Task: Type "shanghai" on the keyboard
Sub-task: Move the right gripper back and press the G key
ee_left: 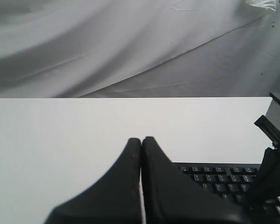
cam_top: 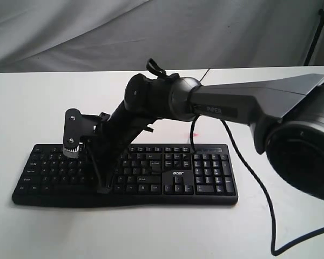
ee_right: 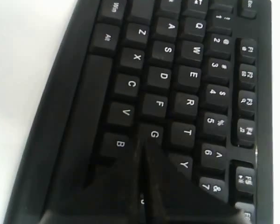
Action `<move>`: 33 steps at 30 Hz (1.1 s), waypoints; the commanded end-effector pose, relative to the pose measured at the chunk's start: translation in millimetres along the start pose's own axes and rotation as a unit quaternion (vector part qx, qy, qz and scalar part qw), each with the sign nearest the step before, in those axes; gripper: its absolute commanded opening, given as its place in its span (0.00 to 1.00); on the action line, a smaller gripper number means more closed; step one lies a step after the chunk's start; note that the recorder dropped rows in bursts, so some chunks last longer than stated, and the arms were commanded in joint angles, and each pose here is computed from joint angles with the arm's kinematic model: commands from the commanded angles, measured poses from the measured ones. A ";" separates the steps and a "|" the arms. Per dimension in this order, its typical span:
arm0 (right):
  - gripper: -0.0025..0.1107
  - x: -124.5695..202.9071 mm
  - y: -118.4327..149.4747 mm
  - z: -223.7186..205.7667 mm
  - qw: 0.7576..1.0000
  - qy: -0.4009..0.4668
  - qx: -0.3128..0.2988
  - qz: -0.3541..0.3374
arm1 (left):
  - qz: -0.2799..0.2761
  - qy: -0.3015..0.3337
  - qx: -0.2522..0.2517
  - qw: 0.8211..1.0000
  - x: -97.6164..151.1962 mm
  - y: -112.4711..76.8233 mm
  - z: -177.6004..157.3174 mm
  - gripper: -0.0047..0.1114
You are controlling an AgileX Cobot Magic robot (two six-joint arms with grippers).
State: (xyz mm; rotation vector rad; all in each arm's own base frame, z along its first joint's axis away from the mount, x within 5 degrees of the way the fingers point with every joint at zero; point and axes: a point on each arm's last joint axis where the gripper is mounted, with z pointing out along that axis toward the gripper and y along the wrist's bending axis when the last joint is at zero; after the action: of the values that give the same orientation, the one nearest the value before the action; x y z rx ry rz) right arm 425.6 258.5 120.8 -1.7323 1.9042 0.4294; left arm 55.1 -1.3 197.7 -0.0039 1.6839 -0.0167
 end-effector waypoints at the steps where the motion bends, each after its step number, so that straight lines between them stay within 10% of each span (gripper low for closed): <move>1: 0.02 0.3 -2.9 -0.9 1.000 -0.006 0.004 0.002 | -0.002 0.001 0.002 1.000 0.1 -0.3 0.3 0.05; 33: 0.02 -4.0 -6.4 -11.1 1.000 -0.013 0.016 -0.003 | -0.002 0.001 0.002 1.000 0.1 -0.3 0.3 0.05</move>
State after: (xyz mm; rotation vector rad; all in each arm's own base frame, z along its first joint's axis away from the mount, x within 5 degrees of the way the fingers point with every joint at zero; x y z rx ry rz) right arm 428.1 257.3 119.3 -1.7119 1.9011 0.4289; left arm 55.1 -1.3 197.7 -0.0039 1.6839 -0.0167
